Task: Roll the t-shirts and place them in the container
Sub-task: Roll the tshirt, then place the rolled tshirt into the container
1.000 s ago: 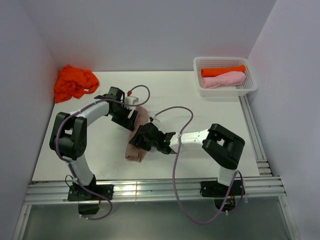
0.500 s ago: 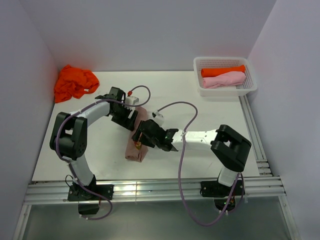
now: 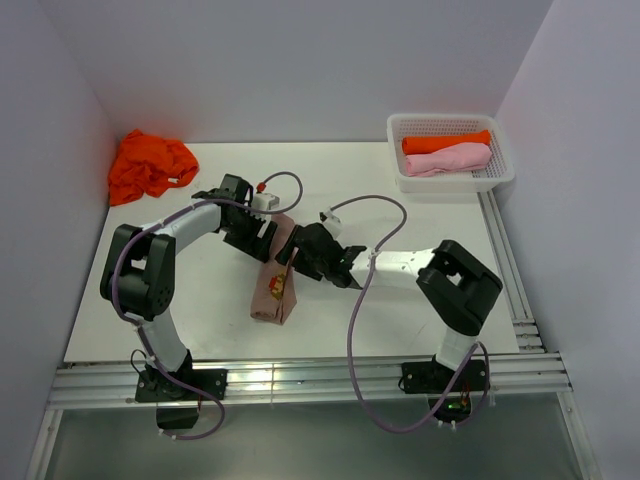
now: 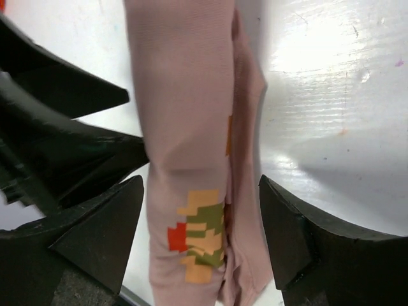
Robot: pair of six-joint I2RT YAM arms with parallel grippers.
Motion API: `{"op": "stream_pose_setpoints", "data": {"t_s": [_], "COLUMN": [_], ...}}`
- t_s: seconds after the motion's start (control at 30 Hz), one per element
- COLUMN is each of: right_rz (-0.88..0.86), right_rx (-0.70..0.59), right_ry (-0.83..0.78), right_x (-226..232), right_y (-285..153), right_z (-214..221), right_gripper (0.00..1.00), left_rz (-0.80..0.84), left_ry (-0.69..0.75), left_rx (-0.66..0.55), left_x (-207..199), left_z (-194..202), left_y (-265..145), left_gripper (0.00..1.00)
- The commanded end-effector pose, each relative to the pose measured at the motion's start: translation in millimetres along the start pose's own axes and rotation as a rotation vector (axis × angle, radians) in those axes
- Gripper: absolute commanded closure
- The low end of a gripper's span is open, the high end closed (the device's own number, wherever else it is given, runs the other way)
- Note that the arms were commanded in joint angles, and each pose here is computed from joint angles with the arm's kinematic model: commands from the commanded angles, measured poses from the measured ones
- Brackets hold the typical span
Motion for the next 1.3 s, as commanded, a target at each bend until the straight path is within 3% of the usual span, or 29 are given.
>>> {"op": "stream_pose_setpoints", "data": {"t_s": [0.0, 1.03, 1.27], "right_rz": [-0.033, -0.1, -0.058], "right_rx": [0.002, 0.05, 0.057], "right_ry": [-0.024, 0.105, 0.122], "right_x": [6.1, -6.9, -15.2], "right_y": [9.6, 39.0, 46.1], "right_z": [-1.8, 21.2, 24.3], "right_gripper": [0.19, 0.18, 0.29], "left_rz": [0.006, 0.013, 0.014], "left_ry": [0.004, 0.002, 0.005], "left_rx": [0.0, 0.001, 0.001], "left_x": [-3.2, -7.2, -7.7], "left_z": [-1.8, -1.4, -1.5], "left_y": [3.2, 3.0, 3.1], "left_gripper": [0.2, 0.2, 0.2]}}
Point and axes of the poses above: each gripper's point midway between its finger pads, its own y axis out along the fingers, its own x axis along the line the jaws close on, z = x × y, the point moved 4 cm from there along -y, back along the fingers
